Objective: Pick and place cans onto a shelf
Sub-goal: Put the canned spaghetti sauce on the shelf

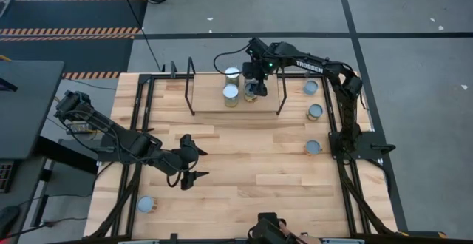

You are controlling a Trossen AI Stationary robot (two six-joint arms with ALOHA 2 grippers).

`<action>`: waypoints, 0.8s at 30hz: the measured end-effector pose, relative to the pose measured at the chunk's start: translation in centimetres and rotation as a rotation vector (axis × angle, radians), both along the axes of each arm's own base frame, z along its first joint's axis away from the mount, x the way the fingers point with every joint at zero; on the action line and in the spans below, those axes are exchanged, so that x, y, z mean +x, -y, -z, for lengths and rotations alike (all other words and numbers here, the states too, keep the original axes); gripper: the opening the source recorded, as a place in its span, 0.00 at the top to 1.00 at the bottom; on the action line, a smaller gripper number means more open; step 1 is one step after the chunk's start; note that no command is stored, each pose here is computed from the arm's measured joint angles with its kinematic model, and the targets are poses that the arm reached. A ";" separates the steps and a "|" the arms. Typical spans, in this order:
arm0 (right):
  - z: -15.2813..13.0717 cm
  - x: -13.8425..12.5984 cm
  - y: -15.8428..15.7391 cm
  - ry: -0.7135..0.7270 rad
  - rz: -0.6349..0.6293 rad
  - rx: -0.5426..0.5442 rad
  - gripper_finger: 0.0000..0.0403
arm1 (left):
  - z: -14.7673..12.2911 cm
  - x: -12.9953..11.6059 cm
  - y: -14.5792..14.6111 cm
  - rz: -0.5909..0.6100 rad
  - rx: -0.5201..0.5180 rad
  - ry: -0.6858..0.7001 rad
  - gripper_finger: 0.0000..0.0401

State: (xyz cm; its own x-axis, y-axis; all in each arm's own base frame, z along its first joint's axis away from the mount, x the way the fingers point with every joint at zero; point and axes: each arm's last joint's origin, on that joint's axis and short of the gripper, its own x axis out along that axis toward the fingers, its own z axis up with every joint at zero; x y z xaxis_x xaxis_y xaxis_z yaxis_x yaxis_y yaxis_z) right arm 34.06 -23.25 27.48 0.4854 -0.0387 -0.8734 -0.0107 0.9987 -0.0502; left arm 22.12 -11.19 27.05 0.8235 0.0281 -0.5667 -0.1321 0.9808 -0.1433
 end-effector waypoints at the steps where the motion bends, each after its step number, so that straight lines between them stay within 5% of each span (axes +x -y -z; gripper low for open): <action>1: -0.2 -0.1 0.1 0.004 0.007 -0.001 0.26 | 0.0 0.0 0.0 0.000 0.000 0.000 0.15; 24: 1.6 0.0 0.7 0.031 0.121 0.057 0.26 | 0.0 0.0 0.0 0.000 0.000 0.000 0.15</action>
State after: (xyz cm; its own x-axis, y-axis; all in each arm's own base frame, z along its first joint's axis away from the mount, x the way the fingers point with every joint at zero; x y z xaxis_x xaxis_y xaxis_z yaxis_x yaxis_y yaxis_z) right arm 34.05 -23.98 25.88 0.5065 -0.0499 -0.8608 0.1111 0.9938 0.0078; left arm 22.12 -11.18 27.04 0.8233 0.0285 -0.5668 -0.1326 0.9807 -0.1433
